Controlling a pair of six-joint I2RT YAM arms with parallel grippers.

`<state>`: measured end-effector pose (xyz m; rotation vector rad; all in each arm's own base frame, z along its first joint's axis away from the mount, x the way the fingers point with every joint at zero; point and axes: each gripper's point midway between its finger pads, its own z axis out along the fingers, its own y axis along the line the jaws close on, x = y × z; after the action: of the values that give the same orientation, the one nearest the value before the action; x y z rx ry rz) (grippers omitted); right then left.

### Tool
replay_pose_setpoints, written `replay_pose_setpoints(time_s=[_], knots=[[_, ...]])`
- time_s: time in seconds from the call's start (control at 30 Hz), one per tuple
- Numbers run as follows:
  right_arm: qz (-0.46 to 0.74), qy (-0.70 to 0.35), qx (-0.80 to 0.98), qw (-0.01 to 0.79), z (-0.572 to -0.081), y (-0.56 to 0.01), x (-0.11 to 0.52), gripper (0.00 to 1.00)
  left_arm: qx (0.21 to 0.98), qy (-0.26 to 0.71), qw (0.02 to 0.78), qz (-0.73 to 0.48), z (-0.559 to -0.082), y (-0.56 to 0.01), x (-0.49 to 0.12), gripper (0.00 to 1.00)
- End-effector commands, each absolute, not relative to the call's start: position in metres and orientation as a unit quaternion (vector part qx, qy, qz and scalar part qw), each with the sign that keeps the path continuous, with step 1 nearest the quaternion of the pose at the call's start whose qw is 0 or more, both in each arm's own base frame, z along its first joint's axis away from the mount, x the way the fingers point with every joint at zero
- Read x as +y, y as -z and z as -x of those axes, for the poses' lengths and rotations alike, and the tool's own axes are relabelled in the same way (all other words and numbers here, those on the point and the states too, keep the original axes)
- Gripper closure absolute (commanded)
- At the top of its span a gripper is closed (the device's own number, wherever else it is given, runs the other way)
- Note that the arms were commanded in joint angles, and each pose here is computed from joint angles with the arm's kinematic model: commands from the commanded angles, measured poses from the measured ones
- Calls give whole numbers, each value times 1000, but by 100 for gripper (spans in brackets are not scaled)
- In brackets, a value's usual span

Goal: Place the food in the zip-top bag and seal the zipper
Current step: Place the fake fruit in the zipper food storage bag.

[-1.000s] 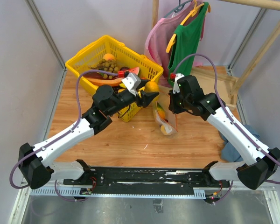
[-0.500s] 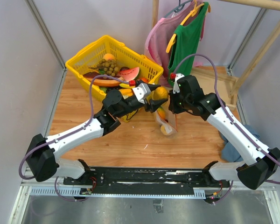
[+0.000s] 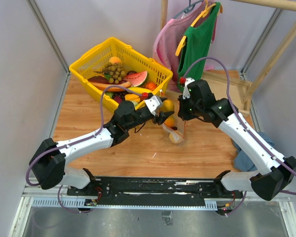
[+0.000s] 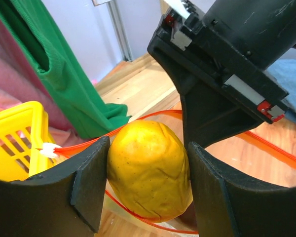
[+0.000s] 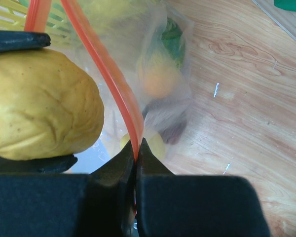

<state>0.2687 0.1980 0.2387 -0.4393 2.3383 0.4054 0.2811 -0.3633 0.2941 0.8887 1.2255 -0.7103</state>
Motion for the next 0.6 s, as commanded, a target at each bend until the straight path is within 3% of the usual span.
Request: replay_pose_setpoints(time_s=[0.0, 0.1, 0.23, 0.57], knots=[[172, -173, 895, 373, -266, -256, 203, 99, 525, 292, 702, -383, -285, -309, -358, 50], [173, -173, 895, 372, -266, -256, 204, 99, 526, 286, 704, -382, -286, -309, -356, 35], [173, -174, 895, 372, -267, -255, 205, 99, 526, 285, 704, -383, -286, -309, -355, 24], [174, -173, 895, 372, -268, -255, 205, 99, 527, 284, 709, -374, -286, -317, -351, 17]])
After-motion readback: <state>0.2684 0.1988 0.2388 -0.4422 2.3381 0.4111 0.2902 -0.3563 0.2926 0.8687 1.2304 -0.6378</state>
